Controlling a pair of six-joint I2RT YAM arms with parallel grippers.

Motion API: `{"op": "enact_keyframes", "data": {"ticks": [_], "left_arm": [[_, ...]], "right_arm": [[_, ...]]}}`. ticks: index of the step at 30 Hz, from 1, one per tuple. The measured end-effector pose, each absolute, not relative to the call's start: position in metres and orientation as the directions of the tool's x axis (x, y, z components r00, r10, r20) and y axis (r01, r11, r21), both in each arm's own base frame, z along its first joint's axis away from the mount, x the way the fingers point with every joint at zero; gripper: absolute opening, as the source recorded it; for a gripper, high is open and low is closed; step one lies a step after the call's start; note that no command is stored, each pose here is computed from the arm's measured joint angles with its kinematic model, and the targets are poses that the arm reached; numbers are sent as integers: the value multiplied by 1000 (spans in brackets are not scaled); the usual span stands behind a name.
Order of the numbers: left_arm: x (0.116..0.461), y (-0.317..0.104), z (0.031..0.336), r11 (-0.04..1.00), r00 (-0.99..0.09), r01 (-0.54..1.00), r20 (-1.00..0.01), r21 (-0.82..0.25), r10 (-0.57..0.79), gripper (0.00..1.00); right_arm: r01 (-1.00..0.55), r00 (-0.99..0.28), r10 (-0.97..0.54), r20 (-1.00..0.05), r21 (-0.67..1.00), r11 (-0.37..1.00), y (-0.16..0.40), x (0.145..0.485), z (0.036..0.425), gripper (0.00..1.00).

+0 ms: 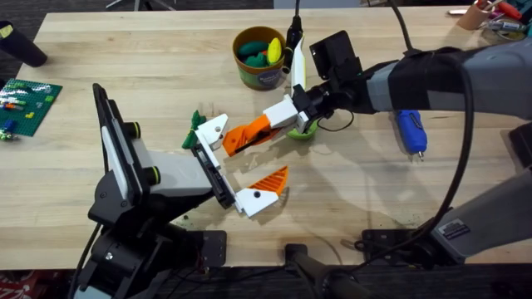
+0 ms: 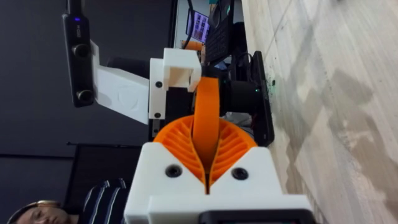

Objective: Pick up the gripper from the table and insert it into the empty holder that is missing its gripper. Then pick up a screw, insert it into the mounting hole, and use the screwdriver to tighten it. Finally, clean up the table by picking up the vegetable and placing it into the bucket.

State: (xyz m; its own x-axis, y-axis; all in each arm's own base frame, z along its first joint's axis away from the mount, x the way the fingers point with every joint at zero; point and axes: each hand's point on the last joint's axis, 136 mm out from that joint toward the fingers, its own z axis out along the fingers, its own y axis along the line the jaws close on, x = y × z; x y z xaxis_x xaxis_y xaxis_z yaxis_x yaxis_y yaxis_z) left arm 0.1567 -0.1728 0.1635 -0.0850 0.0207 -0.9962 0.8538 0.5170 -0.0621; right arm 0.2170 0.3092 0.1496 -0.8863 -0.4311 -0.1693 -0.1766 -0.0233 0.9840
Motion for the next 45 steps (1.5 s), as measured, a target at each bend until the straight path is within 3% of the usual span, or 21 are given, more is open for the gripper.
{"op": "enact_keyframes", "data": {"ticks": [17,45], "left_arm": [[163,-169,165,552,-78,832,-997,-55,19,986],[166,-167,164,572,-83,818,-996,-59,15,986]], "right_arm": [[-137,-919,-372,-130,991,-8,291,237,150,19],[-98,-893,-441,-90,995,-5,311,217,171,19]]}}
